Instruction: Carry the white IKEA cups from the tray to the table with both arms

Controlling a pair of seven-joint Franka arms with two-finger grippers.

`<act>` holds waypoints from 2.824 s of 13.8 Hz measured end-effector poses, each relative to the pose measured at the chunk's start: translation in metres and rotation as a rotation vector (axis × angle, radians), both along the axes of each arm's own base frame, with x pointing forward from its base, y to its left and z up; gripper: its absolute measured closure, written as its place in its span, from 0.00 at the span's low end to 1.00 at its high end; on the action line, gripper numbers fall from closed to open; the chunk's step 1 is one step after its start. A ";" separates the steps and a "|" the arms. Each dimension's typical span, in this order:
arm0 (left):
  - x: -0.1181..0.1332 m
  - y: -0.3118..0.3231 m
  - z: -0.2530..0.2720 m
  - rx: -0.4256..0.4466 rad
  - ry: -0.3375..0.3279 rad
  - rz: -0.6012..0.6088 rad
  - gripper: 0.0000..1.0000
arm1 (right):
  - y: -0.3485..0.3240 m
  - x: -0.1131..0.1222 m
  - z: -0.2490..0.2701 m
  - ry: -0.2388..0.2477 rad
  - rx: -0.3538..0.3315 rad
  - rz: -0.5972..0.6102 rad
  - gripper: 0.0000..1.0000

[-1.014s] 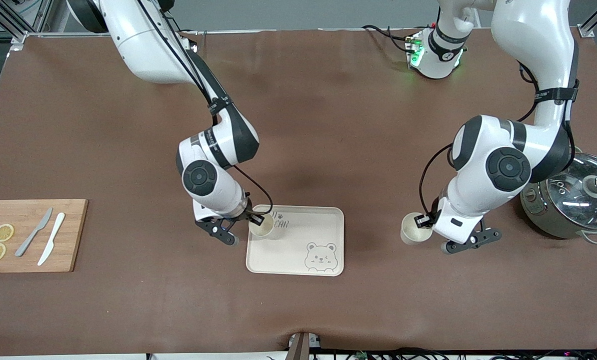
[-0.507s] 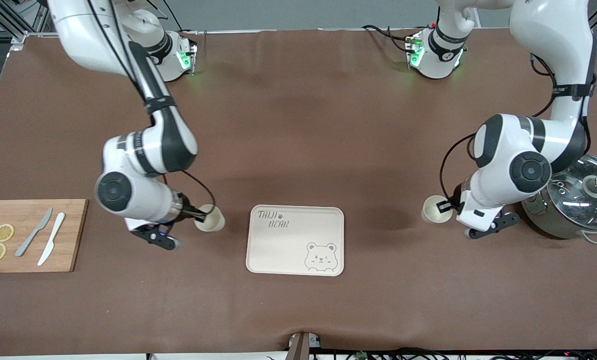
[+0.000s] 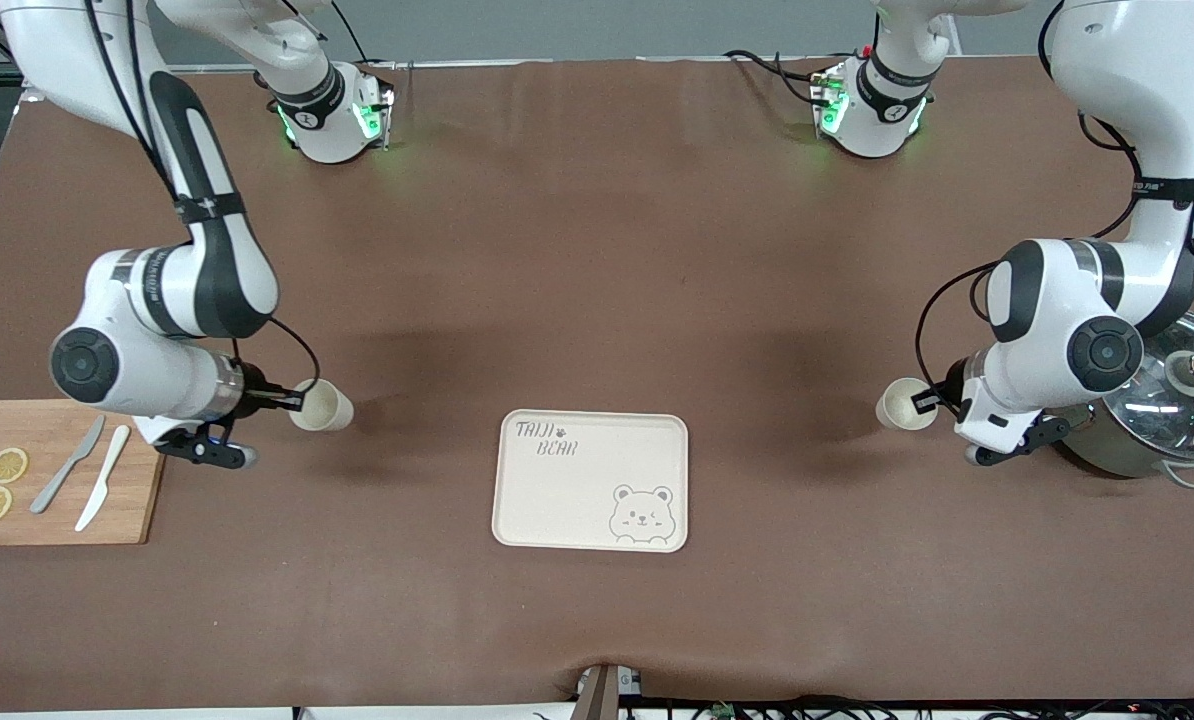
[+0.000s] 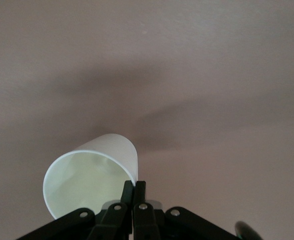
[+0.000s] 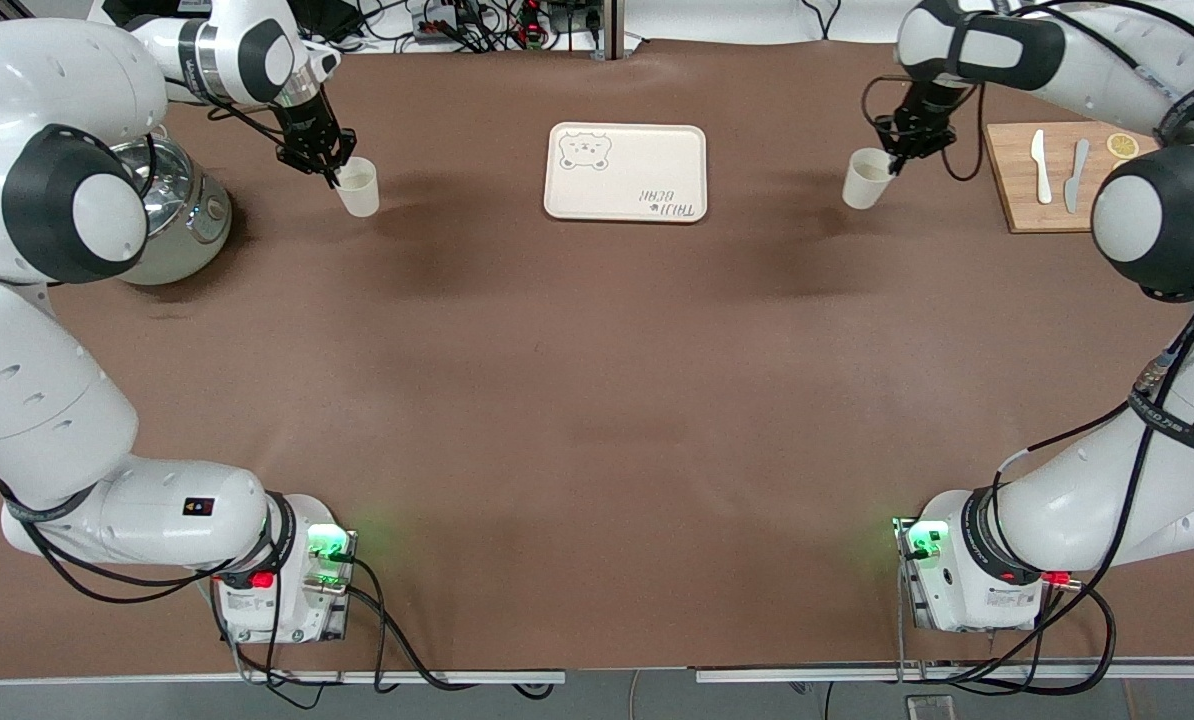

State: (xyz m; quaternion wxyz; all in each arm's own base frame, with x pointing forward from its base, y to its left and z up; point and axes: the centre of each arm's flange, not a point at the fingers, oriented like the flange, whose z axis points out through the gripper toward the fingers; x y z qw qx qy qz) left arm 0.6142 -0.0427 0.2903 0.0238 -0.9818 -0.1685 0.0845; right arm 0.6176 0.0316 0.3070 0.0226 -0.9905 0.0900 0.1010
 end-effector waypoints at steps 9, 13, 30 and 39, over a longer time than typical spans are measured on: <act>-0.019 0.008 -0.043 -0.031 -0.043 0.019 0.96 | -0.139 -0.055 -0.059 0.014 0.071 0.118 0.98; -0.016 0.006 -0.042 -0.038 -0.073 0.020 0.92 | -0.146 -0.061 -0.064 0.021 0.076 0.118 0.98; 0.032 0.037 0.213 0.093 -0.118 -0.208 0.00 | -0.122 0.041 0.195 -0.190 0.064 0.246 0.00; 0.029 0.055 0.242 0.062 -0.099 -0.140 0.00 | -0.094 -0.014 0.309 -0.151 0.061 0.168 0.00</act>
